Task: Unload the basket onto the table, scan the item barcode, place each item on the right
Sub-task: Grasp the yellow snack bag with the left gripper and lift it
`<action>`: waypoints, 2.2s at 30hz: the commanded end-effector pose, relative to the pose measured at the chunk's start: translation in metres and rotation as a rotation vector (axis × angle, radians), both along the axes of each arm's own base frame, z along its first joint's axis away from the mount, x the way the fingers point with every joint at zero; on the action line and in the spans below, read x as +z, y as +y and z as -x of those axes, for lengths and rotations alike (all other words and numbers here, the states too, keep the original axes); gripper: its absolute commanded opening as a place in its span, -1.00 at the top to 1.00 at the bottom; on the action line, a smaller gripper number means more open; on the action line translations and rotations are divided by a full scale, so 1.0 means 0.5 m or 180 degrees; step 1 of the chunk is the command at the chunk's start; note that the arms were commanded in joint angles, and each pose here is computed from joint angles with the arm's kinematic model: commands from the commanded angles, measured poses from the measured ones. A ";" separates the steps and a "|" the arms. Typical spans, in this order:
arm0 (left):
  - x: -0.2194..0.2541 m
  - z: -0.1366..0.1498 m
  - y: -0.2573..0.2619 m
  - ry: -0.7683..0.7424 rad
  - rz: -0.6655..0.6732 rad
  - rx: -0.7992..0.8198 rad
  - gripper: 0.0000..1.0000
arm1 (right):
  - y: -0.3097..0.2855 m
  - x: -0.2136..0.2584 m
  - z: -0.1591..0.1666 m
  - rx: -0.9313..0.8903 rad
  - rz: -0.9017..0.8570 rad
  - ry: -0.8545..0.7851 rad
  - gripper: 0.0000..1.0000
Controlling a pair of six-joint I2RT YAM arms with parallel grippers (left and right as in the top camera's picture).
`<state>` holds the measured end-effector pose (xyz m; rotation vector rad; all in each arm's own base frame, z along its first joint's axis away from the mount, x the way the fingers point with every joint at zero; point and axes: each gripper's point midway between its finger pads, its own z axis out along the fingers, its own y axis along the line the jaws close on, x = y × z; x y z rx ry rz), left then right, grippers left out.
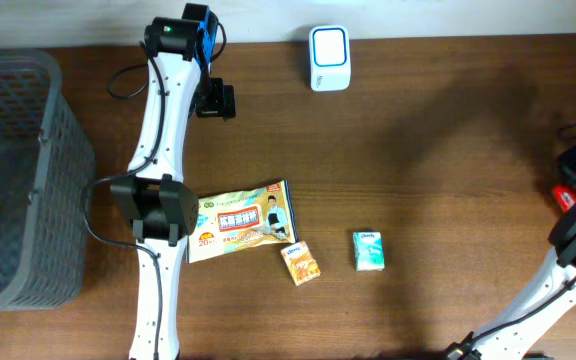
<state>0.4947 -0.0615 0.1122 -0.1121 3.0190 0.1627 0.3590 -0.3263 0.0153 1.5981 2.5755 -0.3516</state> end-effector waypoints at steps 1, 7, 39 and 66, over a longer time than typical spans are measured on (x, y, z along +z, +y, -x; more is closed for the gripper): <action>-0.008 0.003 -0.006 0.0049 0.0058 -0.0029 -0.98 | -0.021 0.094 0.001 -0.0049 0.0140 -0.0166 0.71; 0.203 0.031 -0.044 -0.0586 0.0485 -0.0433 -0.98 | 0.133 0.516 -0.032 0.0394 0.0055 -0.1697 -0.29; -0.190 0.412 0.068 0.0544 -0.0068 0.0521 -0.98 | 0.533 0.529 -0.081 0.1577 -0.1249 -0.1645 -0.97; -0.273 0.258 -0.036 -0.0225 0.1330 -0.0426 1.00 | 0.533 0.529 -0.081 0.1577 -0.1249 -0.1645 -0.97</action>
